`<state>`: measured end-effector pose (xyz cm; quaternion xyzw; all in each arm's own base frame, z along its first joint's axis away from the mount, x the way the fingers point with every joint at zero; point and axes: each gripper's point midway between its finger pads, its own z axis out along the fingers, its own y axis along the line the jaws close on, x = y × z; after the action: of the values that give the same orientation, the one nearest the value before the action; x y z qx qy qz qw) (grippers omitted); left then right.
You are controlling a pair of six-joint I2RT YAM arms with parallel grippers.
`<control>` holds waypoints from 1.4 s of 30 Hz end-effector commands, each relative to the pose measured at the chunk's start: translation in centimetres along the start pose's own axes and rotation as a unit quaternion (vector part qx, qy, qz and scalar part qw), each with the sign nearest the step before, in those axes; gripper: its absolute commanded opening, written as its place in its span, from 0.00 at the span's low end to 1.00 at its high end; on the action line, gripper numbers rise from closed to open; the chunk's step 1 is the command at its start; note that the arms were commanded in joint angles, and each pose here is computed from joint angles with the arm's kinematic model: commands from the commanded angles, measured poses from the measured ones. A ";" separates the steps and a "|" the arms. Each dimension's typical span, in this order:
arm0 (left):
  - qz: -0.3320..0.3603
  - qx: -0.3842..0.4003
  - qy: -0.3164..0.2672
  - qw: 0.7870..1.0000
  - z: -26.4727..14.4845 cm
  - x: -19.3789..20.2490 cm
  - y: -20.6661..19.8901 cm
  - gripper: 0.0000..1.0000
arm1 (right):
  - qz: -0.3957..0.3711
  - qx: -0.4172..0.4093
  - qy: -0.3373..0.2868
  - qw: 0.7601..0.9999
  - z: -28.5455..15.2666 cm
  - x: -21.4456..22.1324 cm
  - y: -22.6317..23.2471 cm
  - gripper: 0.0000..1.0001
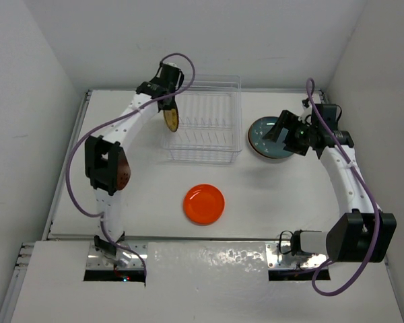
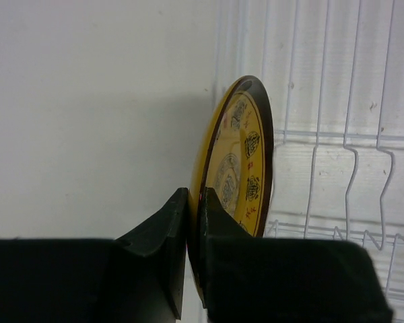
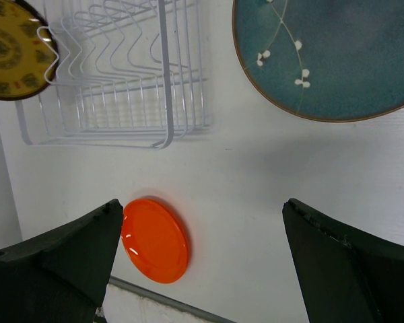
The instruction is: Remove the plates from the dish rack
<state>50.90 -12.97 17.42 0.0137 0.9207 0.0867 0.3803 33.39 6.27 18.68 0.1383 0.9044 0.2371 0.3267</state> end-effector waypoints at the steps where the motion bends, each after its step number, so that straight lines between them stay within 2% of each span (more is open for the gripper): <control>1: -0.055 -0.035 -0.112 0.992 -8.0 -6.9 3.5 0.00 | -0.013 -0.005 -0.026 1.000 -0.5 -1.7 1.0 0.99; 6: -0.074 -0.030 -0.134 0.988 -11.3 -7.3 4.8 0.00 | -0.011 0.004 -0.020 1.000 -0.4 -1.2 0.5 0.99; 9: -0.097 0.051 -0.133 0.985 -15.2 -7.1 3.7 0.00 | -0.011 0.004 -0.018 1.000 -0.5 -1.1 0.5 0.99; 10: -0.096 0.135 -0.112 0.980 -16.4 -6.3 1.0 0.00 | -0.013 0.000 -0.016 1.000 -0.5 -1.0 0.6 0.99; 11: -0.095 0.185 -0.104 0.973 -17.6 -5.8 -0.4 0.00 | -0.016 -0.003 -0.017 1.000 -0.6 -1.1 0.8 0.99; 12: -0.091 0.232 -0.089 0.964 -18.9 -4.4 -1.4 0.00 | -0.017 -0.005 -0.018 1.000 -0.8 -1.1 0.9 0.99; 13: -0.080 0.334 -0.066 0.937 -21.0 -3.0 -4.6 0.00 | -0.020 -0.015 -0.017 1.000 -1.0 -1.2 1.3 0.99; 14: -0.070 0.405 -0.025 0.911 -22.7 0.4 -6.4 0.00 | -0.024 -0.021 -0.019 0.999 -1.1 -1.3 1.6 0.99; 16: -0.075 0.463 0.006 0.883 -23.9 3.4 -8.0 0.00 | -0.030 -0.038 -0.022 0.999 -1.7 -1.5 2.5 0.99; 17: -0.074 0.472 0.043 0.877 -23.5 7.3 -8.4 0.00 | -0.031 -0.042 -0.023 0.998 -1.9 -1.6 2.6 0.99; 19: -0.064 0.470 0.071 0.877 -23.1 11.1 -9.7 0.00 | -0.034 -0.049 -0.031 0.998 -2.5 -1.9 3.2 0.99; 20: -0.060 0.462 0.105 0.879 -22.2 14.8 -9.9 0.02 | -0.035 -0.051 -0.032 0.998 -2.7 -1.9 3.4 0.99; 23: -0.057 0.466 0.154 0.869 -21.4 20.2 -11.9 0.02 | -0.039 -0.056 -0.037 0.997 -3.3 -2.2 3.8 0.99; 25: -0.059 0.471 0.166 0.865 -21.2 22.4 -13.2 0.02 | -0.042 -0.055 -0.039 0.997 -3.5 -2.4 3.9 0.99; 29: -0.062 0.455 0.178 0.870 -19.7 24.3 -13.7 0.03 | -0.038 -0.054 -0.041 0.997 -3.7 -2.6 4.1 0.99; 30: -0.062 0.448 0.183 0.873 -19.3 24.8 -13.6 0.06 | -0.038 -0.055 -0.042 0.997 -3.8 -2.6 4.1 0.99; 31: -0.062 0.436 0.185 0.879 -18.6 25.0 -13.5 0.28 | -0.038 -0.056 -0.044 0.997 -3.9 -2.6 4.2 0.99; 32: -0.061 0.425 0.190 0.883 -18.3 25.2 -13.2 0.42 | -0.035 -0.056 -0.044 0.997 -4.0 -2.5 4.2 0.99; 33: -0.060 0.410 0.192 0.890 -17.9 25.3 -12.9 0.70 | -0.036 -0.056 -0.044 0.997 -4.1 -2.5 4.2 0.99; 34: -0.054 0.409 0.189 0.891 -17.9 25.3 -12.8 0.78 | -0.037 -0.055 -0.045 0.997 -4.2 -2.4 4.2 0.99; 37: -0.046 0.391 0.171 0.903 -17.8 23.9 -12.3 1.00 | -0.044 -0.045 -0.043 0.997 -4.8 -2.0 3.9 0.99; 39: -0.037 0.363 0.158 0.918 -17.6 22.4 -11.6 1.00 | -0.052 -0.026 -0.040 0.998 -5.2 -1.6 3.2 0.99; 40: -0.031 0.311 0.138 0.940 -16.3 21.5 -10.2 1.00 | -0.056 -0.020 -0.041 0.997 -5.5 -1.6 3.1 0.99; 42: -0.028 0.240 0.119 0.963 -16.0 19.4 -7.9 1.00 | -0.067 0.015 -0.041 0.997 -6.3 -1.5 2.0 0.99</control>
<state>22.48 -24.03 10.88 0.0888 0.9508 -0.2373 0.1780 31.31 6.36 22.97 0.1079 0.8984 0.2350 0.3549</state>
